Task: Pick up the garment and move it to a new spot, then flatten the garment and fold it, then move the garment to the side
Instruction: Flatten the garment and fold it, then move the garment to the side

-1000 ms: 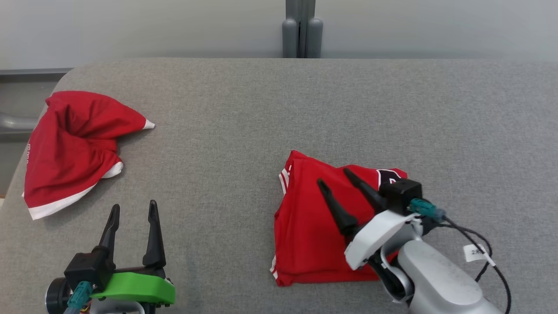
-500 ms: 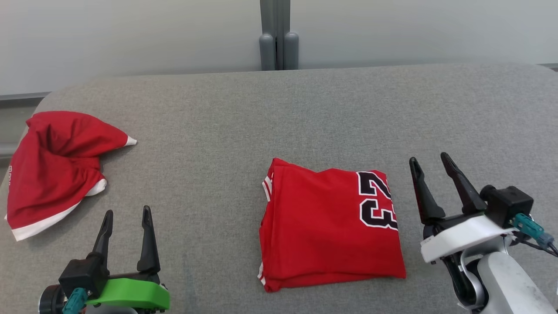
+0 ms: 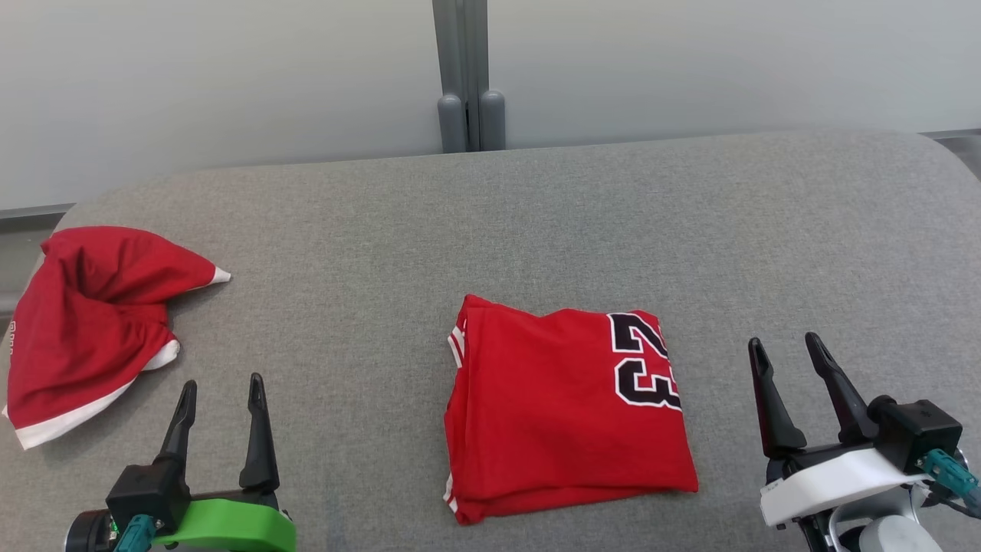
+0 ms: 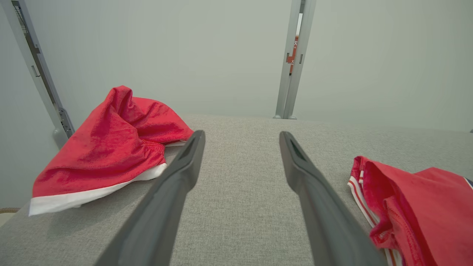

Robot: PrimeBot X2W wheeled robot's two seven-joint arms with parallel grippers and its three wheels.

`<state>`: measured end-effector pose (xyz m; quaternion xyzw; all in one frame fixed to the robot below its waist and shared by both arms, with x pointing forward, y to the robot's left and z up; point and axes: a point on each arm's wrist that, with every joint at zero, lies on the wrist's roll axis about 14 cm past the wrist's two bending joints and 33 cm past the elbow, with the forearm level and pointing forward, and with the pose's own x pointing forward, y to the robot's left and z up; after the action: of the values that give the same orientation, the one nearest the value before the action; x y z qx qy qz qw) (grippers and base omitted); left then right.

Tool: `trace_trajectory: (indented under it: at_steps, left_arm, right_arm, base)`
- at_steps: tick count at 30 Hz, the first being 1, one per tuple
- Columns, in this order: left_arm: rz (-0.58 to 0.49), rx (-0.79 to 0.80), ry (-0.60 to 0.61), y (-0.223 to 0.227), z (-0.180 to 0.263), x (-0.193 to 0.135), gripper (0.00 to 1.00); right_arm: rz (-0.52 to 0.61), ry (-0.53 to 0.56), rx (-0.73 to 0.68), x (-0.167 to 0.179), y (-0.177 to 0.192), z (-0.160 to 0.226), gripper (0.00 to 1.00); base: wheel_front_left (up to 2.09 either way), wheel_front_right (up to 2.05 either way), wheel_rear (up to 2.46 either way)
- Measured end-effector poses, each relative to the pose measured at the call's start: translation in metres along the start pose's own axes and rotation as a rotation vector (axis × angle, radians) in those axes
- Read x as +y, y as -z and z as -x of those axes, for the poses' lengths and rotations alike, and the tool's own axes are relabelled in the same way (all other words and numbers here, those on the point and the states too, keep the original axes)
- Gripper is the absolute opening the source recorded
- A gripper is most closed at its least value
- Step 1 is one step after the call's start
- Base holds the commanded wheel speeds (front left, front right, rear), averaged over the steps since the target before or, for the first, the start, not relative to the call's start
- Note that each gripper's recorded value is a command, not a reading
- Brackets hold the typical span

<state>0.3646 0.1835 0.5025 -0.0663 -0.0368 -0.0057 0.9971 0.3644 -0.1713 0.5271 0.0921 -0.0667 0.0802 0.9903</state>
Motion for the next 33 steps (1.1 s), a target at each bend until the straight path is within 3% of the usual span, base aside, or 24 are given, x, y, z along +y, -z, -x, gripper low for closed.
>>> trace_trajectory:
  at_steps: [33]
  left_arm:
    - [-0.050,0.012,-0.024,0.002,0.016,0.009,1.00]
  right_arm:
    - [0.017,0.002,0.055,0.006,0.019,0.009,1.00]
  base:
    - [0.00,0.00,0.00]
